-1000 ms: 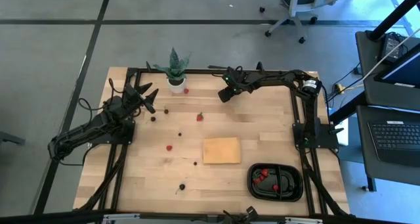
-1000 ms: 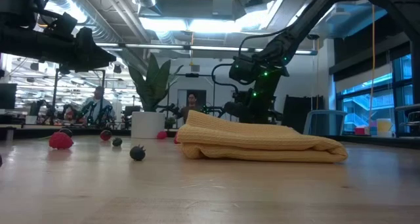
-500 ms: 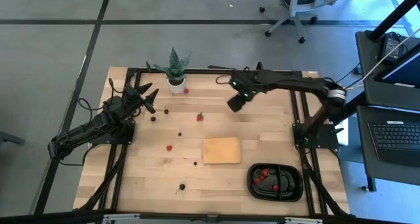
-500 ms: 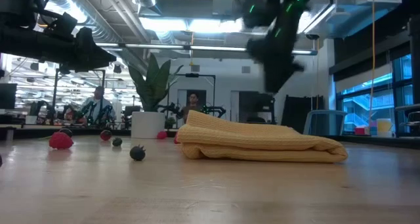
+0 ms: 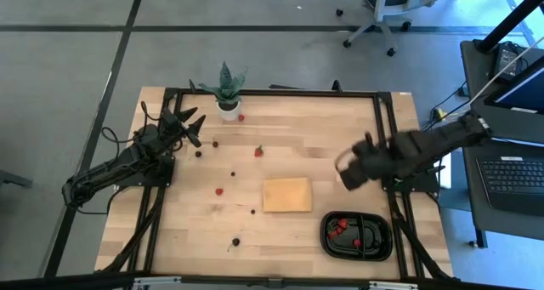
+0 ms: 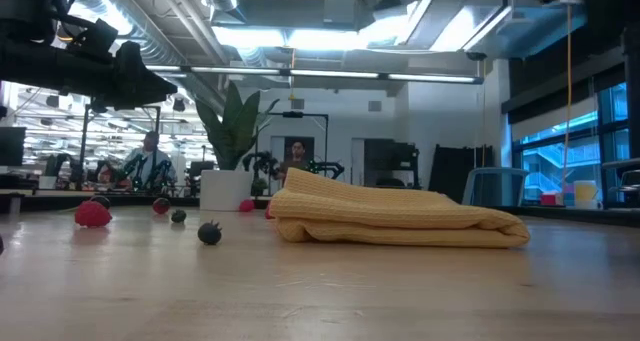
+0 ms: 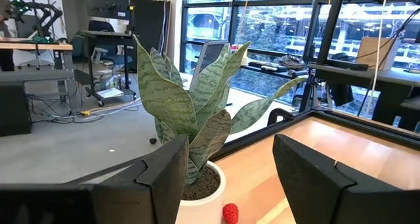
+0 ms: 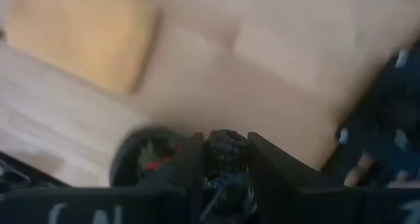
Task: Pick and placing Produce into tupperware
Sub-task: Put the black berry into the black container
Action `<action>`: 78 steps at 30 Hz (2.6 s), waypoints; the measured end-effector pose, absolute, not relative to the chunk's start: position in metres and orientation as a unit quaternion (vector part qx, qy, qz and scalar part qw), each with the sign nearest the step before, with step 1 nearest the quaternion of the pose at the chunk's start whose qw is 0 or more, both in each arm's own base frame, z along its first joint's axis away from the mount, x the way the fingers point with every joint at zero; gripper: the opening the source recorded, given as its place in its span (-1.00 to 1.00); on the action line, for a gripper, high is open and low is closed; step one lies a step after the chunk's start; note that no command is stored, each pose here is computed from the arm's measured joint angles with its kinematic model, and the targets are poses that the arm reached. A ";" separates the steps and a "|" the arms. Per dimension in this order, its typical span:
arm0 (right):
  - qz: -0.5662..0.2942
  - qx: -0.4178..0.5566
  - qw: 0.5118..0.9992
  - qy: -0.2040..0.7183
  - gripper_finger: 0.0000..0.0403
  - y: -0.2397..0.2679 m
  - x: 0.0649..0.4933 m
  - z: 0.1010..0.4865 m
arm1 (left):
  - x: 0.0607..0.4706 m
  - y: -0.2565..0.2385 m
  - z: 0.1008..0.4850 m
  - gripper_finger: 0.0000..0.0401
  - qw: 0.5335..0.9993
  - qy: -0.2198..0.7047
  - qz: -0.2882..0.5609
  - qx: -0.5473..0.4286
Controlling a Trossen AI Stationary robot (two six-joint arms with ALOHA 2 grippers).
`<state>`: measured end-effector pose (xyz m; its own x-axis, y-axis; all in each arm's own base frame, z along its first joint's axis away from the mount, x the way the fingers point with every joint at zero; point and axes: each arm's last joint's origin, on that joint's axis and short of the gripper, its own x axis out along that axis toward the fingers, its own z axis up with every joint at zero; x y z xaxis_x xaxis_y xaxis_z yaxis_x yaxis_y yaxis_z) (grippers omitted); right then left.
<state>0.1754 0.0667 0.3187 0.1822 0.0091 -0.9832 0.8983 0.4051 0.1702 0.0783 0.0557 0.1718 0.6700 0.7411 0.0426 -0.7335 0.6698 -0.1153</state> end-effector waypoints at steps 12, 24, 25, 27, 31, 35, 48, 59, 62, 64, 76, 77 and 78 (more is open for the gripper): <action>-0.347 0.482 0.613 0.522 -0.49 0.147 0.143 0.238 | 0.078 0.056 0.172 0.07 0.913 -0.043 0.404 -0.044; -0.360 0.480 0.588 0.542 -0.49 0.182 0.120 0.195 | 0.078 0.056 0.172 0.07 0.914 -0.045 0.400 -0.048; -0.357 0.479 0.589 0.544 -0.49 0.184 0.120 0.195 | 0.078 0.056 0.172 0.07 0.914 -0.047 0.400 -0.054; -0.357 0.475 0.590 0.547 -0.48 0.187 0.119 0.192 | 0.078 0.056 0.172 0.07 0.914 -0.049 0.399 -0.060; -0.361 0.461 0.584 0.562 -0.49 0.193 0.117 0.185 | 0.078 0.056 0.172 0.07 0.913 -0.052 0.399 -0.067; -0.365 0.451 0.579 0.572 -0.49 0.199 0.116 0.177 | 0.078 0.056 0.172 0.07 0.913 -0.052 0.399 -0.067; -0.381 0.427 0.586 0.574 -0.45 0.207 0.121 0.158 | 0.078 0.056 0.172 0.07 0.913 -0.052 0.399 -0.065; -0.369 0.417 0.594 0.581 -0.41 0.208 0.121 0.157 | 0.078 0.056 0.172 0.07 0.913 -0.051 0.400 -0.065; -0.368 0.416 0.594 0.582 -0.41 0.208 0.121 0.157 | 0.078 0.056 0.172 0.07 0.913 -0.052 0.399 -0.065; -0.368 0.416 0.594 0.582 -0.41 0.208 0.121 0.157 | 0.078 0.056 0.172 0.07 0.913 -0.052 0.399 -0.065; -0.367 0.417 0.594 0.582 -0.39 0.208 0.121 0.157 | 0.078 0.056 0.172 0.07 0.913 -0.052 0.399 -0.065; -0.366 0.417 0.594 0.582 -0.37 0.208 0.122 0.157 | 0.078 0.056 0.172 0.07 0.913 -0.052 0.400 -0.065; -0.366 0.418 0.594 0.582 -0.34 0.208 0.122 0.157 | 0.078 0.056 0.172 0.07 0.913 -0.052 0.399 -0.065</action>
